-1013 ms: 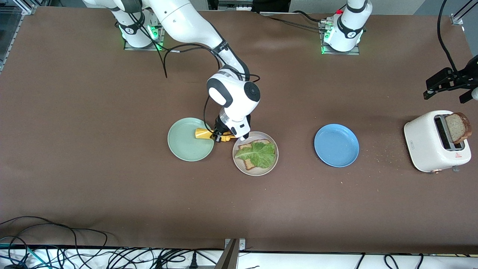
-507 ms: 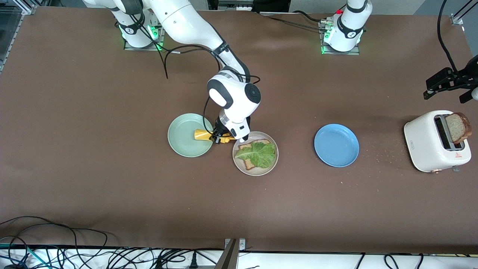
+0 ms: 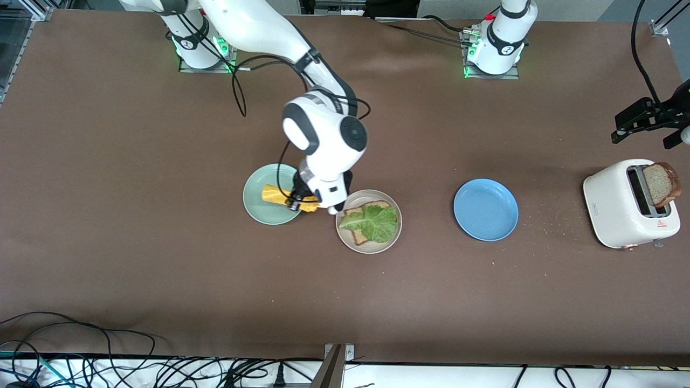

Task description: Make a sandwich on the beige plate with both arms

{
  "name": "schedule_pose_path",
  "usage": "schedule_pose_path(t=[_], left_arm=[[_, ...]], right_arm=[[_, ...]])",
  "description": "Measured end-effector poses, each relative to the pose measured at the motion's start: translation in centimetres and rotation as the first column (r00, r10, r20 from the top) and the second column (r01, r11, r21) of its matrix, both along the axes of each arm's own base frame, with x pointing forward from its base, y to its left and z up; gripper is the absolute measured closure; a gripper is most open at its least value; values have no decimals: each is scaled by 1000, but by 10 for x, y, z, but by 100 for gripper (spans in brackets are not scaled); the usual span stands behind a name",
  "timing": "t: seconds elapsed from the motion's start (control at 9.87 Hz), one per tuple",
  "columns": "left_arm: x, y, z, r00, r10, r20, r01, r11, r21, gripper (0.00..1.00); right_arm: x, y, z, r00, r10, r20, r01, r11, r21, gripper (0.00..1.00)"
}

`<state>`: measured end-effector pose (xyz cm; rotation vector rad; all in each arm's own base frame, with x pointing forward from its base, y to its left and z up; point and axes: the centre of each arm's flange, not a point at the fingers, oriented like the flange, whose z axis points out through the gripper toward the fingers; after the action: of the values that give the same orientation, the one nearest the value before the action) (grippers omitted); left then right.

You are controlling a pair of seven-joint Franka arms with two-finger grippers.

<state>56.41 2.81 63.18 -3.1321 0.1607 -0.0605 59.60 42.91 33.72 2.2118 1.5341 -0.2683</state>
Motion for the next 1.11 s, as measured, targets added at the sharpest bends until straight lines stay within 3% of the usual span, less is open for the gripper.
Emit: schedule_pose_path(t=[0.2, 0.3, 0.61, 0.91, 1.11], left_arm=[[0, 0, 0, 1000, 0, 0, 0, 1000, 0, 0], [0, 0, 0, 1000, 0, 0, 0, 1000, 0, 0], [0, 0, 0, 1000, 1, 0, -1, 1000, 0, 0], [0, 0, 0, 1000, 1, -1, -1, 1000, 0, 0], [0, 0, 0, 1000, 1, -2, -1, 1000, 0, 0]], right_arm=[[26, -81, 80, 988, -133, -75, 139, 987, 79, 95], [33, -126, 114, 968, -216, -128, 232, 965, 127, 95], [54, -269, 157, 884, -338, -323, 432, 855, 286, 95], [56, -364, 126, 849, -255, -462, 458, 791, 406, 95], [47, -400, 87, 867, -124, -483, 404, 742, 535, 95]])
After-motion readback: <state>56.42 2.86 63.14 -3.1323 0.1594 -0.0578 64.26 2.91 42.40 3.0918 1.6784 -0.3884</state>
